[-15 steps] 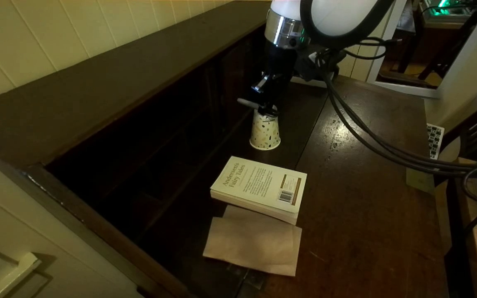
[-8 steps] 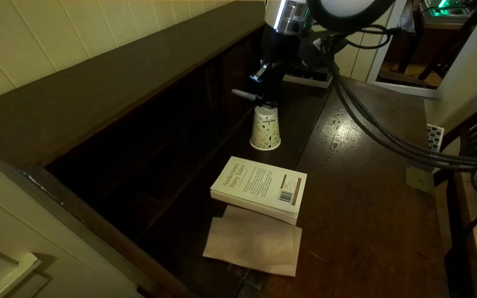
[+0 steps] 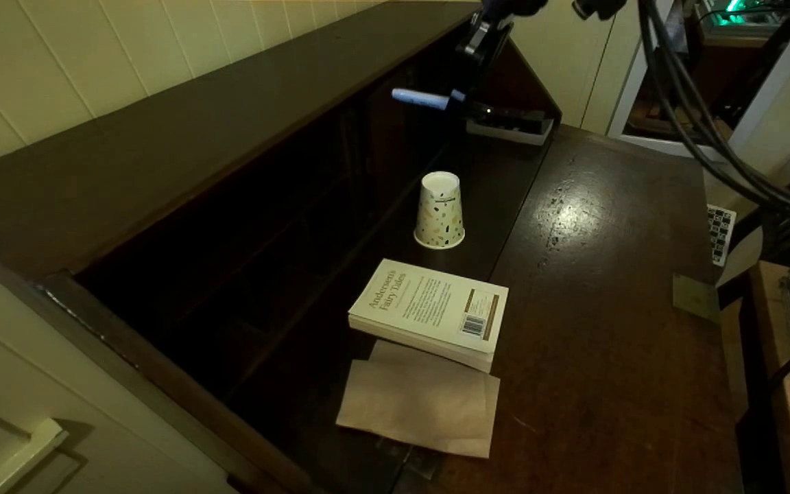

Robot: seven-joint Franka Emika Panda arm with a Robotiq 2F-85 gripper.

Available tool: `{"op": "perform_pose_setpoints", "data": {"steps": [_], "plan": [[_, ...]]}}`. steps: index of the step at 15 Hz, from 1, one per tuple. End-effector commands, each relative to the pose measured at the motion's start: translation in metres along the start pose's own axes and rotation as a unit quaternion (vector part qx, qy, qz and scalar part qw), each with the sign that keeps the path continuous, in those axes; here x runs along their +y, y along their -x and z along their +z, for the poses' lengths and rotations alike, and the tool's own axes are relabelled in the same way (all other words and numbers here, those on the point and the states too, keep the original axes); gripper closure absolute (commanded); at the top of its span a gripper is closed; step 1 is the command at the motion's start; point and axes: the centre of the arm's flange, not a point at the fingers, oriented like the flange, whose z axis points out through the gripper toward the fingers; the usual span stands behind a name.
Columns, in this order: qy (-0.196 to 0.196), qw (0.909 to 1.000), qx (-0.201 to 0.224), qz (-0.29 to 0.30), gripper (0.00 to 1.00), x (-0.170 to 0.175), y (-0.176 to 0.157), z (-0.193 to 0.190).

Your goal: Remove the marker from the top of the cup and put it on top of the cabinet then put the cup upright

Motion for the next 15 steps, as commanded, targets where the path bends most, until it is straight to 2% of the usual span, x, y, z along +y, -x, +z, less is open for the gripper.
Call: {"op": "perform_pose_setpoints", "data": {"steps": [1, 9, 15], "plan": [[0.007, 0.9995, 0.026, -0.020, 0.94, 0.023, -0.003, -0.028], [0.017, 0.9980, 0.061, 0.003, 0.94, 0.080, -0.047, -0.038], [0.014, 0.9974, 0.070, 0.012, 0.94, 0.096, -0.091, -0.023]]}}
